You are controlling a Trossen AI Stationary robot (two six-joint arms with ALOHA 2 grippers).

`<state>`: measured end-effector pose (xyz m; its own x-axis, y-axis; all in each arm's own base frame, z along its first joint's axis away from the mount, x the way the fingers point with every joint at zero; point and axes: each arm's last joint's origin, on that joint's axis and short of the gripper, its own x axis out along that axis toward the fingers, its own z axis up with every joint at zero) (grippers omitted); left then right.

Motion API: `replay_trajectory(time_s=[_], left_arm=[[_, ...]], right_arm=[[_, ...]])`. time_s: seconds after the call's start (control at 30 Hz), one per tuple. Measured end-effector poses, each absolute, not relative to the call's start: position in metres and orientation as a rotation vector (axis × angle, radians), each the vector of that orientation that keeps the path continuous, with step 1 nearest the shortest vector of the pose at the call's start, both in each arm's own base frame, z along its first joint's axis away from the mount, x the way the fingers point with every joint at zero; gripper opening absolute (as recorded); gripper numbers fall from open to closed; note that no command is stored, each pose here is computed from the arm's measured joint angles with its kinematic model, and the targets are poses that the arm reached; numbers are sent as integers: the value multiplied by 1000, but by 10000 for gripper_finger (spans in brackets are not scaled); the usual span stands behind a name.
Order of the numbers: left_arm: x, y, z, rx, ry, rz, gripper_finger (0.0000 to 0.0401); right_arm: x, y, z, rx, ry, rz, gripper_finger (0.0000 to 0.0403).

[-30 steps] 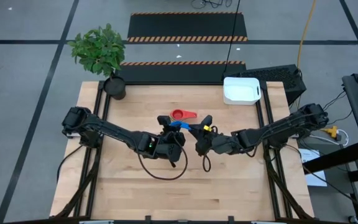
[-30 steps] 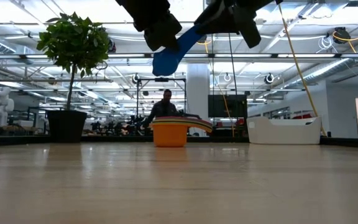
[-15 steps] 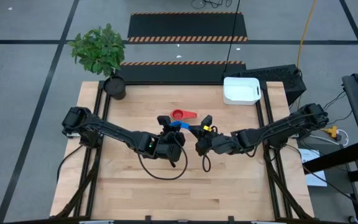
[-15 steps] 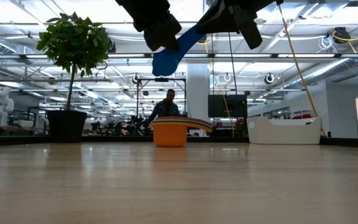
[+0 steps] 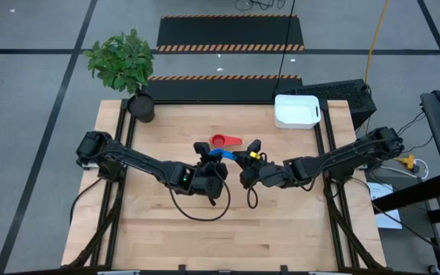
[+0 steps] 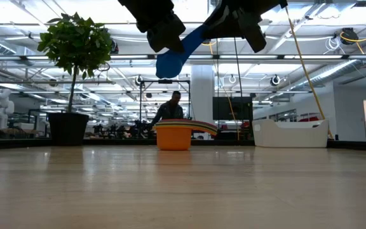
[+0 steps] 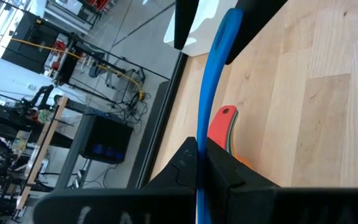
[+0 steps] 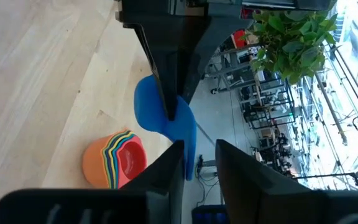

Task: Nest measuring cups in basket
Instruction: Stack the blue measuring cup into the red measuring cup

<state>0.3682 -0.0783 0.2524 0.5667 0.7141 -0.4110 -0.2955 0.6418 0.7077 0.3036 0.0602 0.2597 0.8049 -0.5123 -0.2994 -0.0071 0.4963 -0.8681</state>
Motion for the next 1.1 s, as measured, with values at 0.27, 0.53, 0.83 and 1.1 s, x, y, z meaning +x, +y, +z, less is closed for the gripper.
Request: replay_trajectory(time_s=[0.27,0.53,0.83,1.1], left_arm=[[368,-78,252,628,749,641,7],[368,-78,252,628,749,641,9],[368,-78,253,626,748,643,20],[365,-83,254,616,703,740,136]], right_arm=[[304,61,260,-1012,570,-303,60],[304,61,259,-1012,571,-304,31],[304,61,260,-1008,570,-307,3],[305,56,260,-1005,577,-321,1]])
